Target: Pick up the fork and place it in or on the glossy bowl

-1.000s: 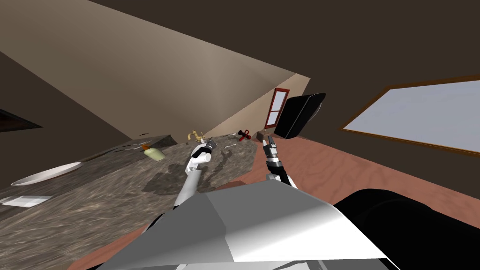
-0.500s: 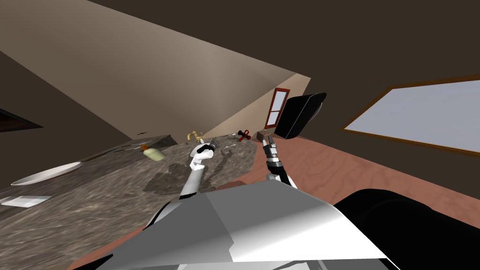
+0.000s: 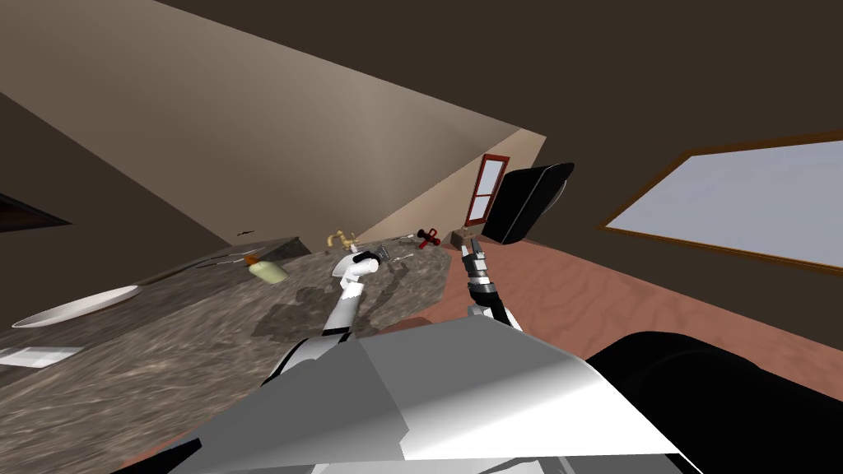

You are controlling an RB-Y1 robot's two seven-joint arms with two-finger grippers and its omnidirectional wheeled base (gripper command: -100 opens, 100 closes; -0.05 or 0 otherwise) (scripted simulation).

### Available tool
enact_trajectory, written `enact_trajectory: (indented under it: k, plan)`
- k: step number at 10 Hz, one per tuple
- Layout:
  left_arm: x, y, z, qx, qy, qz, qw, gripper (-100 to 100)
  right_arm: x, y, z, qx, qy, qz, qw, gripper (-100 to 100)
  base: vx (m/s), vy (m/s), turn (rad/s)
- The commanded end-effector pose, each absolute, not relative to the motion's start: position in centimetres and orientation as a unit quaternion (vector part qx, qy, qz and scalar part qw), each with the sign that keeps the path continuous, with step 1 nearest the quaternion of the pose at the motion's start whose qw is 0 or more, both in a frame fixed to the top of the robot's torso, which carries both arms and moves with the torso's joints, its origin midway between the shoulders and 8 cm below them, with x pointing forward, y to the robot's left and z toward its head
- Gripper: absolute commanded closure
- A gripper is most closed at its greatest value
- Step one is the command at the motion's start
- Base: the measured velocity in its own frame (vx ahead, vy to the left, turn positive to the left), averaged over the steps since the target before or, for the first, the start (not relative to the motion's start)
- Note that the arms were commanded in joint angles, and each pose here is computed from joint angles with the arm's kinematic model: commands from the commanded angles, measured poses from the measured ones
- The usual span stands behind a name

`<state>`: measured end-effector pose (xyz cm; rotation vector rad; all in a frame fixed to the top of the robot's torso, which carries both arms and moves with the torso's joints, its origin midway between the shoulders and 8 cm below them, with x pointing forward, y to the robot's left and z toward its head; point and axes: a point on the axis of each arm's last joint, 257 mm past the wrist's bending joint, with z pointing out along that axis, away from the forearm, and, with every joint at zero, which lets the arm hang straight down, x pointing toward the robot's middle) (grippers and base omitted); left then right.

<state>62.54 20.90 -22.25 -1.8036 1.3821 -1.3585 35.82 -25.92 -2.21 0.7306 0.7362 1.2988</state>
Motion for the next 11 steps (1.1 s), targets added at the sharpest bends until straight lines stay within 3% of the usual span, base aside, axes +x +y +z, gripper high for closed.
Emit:
enact_trajectory:
  k: [1,11]
  plan:
    - [63.0,19.7,-22.8,-0.671,0.515,-0.487,0.217,-100,35.8,-25.9,-2.2,0.325,0.327,0.577,0.674,0,0.026,-0.016,-0.003]
    - [62.2,15.5,-27.4,-0.721,0.562,-0.393,0.103,-100,35.8,-25.9,-2.2,0.325,0.327,0.577,0.674,0,0.026,-0.009,-0.008]
